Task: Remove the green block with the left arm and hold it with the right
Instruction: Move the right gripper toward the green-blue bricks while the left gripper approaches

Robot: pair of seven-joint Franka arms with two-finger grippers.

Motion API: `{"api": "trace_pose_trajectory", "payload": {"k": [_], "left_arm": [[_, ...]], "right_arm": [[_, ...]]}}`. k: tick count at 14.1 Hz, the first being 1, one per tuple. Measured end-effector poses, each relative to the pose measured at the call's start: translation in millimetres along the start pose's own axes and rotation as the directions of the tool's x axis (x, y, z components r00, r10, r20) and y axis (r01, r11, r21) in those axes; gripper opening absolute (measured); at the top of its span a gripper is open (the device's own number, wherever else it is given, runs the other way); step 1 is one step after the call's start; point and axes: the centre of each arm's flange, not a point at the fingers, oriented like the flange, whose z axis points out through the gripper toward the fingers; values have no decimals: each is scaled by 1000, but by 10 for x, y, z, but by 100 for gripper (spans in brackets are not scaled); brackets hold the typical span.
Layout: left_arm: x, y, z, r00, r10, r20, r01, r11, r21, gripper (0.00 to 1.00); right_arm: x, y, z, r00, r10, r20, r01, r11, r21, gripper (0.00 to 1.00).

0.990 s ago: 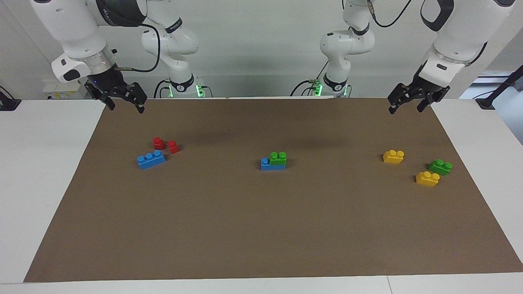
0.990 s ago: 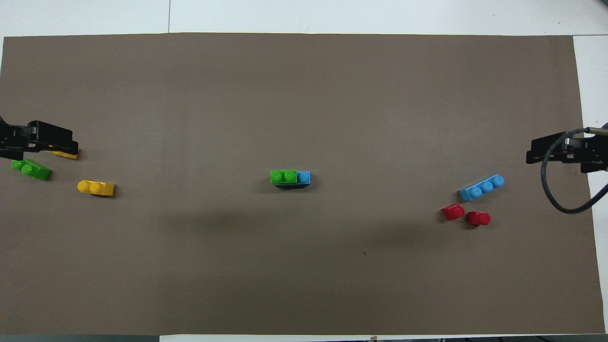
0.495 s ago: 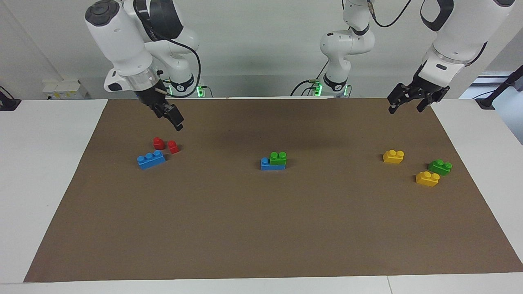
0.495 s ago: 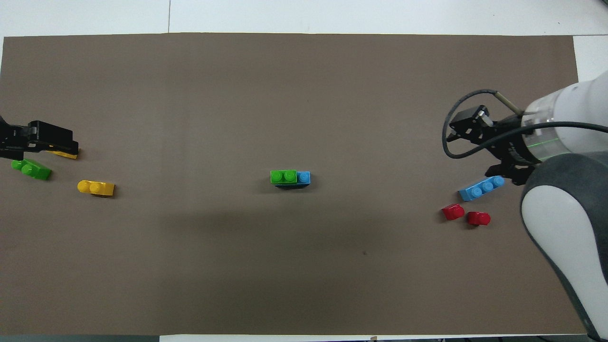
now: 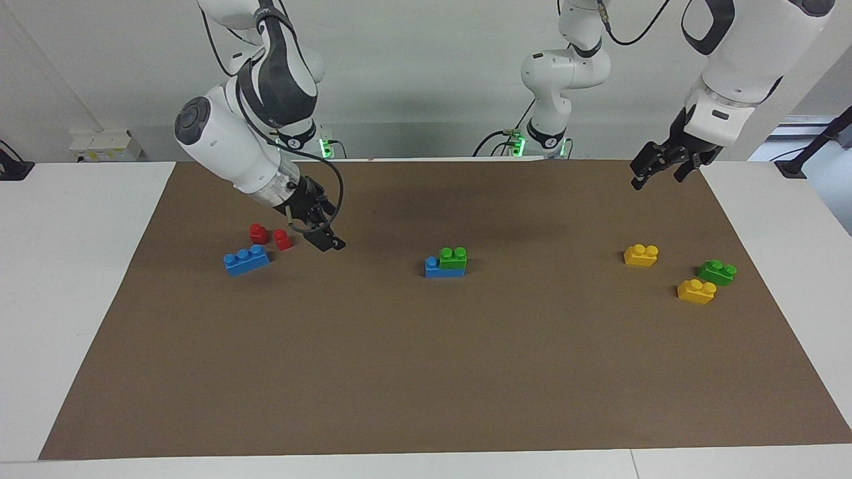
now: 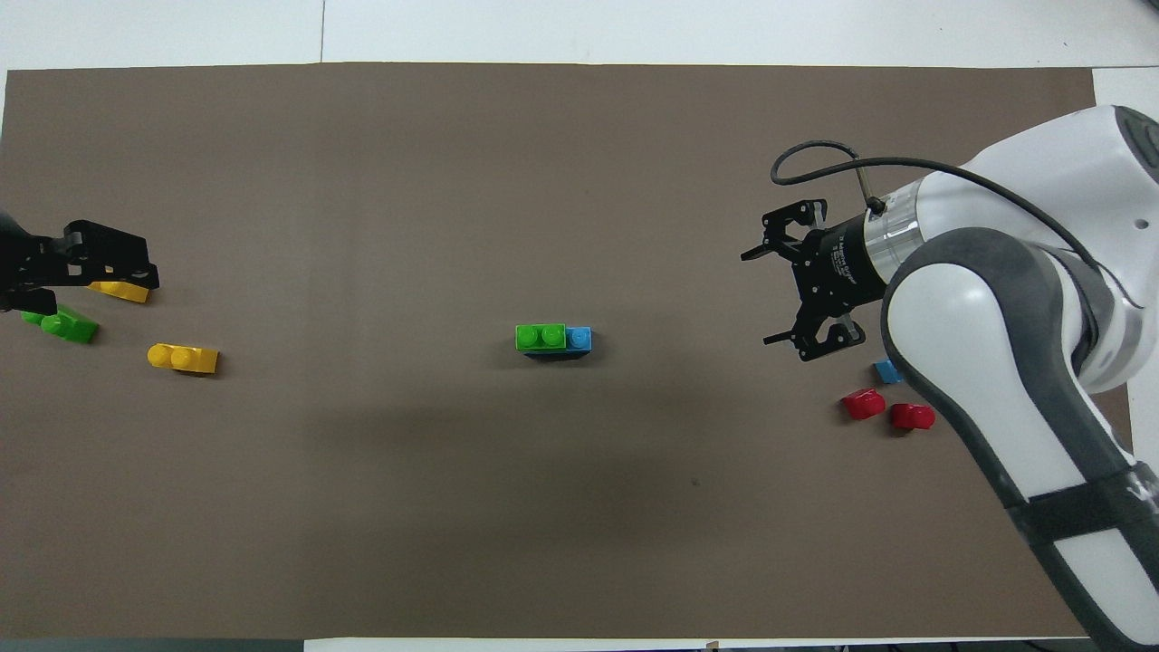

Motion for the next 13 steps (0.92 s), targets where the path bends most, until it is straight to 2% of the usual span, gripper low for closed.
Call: {"api": "trace_pose_trajectory", "payload": {"k": [4, 8, 10, 13], "left_arm": [[-151, 271, 207, 983, -181, -8, 181, 983, 0, 100], [-387, 772, 356, 926, -377, -3, 377, 926, 2, 100], [-486, 1008, 387, 875, -485, 5, 485, 875, -12, 100], [-639, 1402, 518, 762, -648, 10, 647, 760, -55, 100]], "right_arm": [[-161, -62, 446, 996, 75, 44, -76, 997, 24, 98], [-299, -101, 929, 993, 98, 70, -104, 991, 80, 100], [-338, -129, 1167, 992, 103, 66, -110, 989, 96, 100], [-355, -171, 1464, 990, 125, 72, -133, 985, 115, 100]]}}
